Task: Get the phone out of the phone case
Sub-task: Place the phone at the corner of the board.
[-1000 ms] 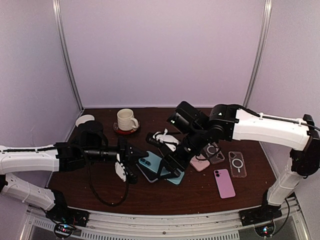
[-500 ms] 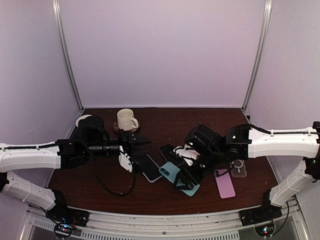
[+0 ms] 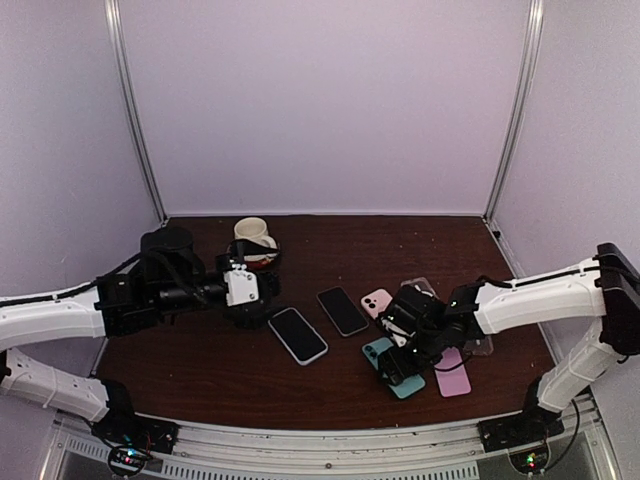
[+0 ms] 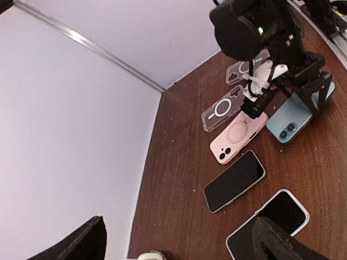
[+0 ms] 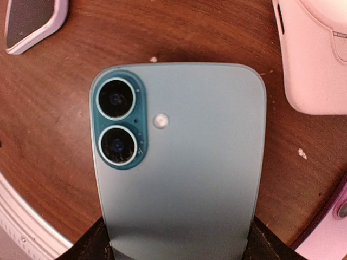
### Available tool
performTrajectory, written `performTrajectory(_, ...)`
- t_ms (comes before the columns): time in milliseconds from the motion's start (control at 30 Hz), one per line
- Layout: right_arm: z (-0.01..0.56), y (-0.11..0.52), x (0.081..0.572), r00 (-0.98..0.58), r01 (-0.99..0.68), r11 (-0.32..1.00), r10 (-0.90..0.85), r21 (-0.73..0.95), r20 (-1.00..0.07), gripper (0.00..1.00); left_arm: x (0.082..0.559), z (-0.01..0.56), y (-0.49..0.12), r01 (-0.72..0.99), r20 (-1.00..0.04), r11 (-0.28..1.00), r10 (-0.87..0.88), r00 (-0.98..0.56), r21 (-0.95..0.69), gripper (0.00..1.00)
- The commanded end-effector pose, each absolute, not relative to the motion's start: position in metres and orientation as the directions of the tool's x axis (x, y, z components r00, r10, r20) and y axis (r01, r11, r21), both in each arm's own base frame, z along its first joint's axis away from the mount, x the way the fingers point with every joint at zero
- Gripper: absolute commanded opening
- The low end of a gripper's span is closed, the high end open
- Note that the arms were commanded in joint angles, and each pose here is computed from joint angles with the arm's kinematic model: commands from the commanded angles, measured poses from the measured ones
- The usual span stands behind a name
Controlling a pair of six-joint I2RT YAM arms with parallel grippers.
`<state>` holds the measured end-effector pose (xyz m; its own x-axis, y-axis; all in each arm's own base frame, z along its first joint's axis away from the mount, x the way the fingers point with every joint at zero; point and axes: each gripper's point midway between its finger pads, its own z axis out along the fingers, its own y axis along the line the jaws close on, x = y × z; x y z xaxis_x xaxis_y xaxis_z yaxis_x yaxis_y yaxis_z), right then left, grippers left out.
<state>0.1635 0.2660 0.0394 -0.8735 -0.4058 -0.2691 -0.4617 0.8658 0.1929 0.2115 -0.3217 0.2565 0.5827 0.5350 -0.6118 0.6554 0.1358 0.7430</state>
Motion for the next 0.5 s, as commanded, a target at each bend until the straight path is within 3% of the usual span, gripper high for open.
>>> performTrajectory(0, 0.024, 0.263, 0.185, -0.887, -0.418, 0.896, -0.365, 0.154, -0.284, 0.56, 0.228, 0.281, -0.297, 0.746, -0.848, 0.468, 0.469, 0.245, 0.474, 0.98)
performTrajectory(100, 0.021, 0.259, 0.194, -0.891, -0.401, 0.907, -0.354, 0.127, -0.284, 0.57, 0.239, 0.275, -0.280, 0.725, -0.903, 0.621, 0.429, 0.004, 0.298, 0.98)
performTrajectory(233, 0.015, 0.254, 0.199, -0.889, -0.399, 0.913, -0.362, 0.085, -0.280, 0.66, 0.250, 0.266, -0.260, 0.632, -0.895, 0.759, 0.380, -0.235, 0.157, 0.98)
performTrajectory(333, 0.008, 0.248, 0.197, -0.892, -0.395, 0.916, -0.365, 0.067, -0.267, 0.77, 0.252, 0.257, -0.253, 0.579, -0.869, 0.809, 0.356, -0.344, 0.102, 0.97)
performTrajectory(467, 0.005, 0.243, 0.194, -0.892, -0.395, 0.917, -0.368, 0.057, -0.262, 0.83, 0.252, 0.247, -0.246, 0.518, -0.842, 0.854, 0.311, -0.440, 0.045, 0.98)
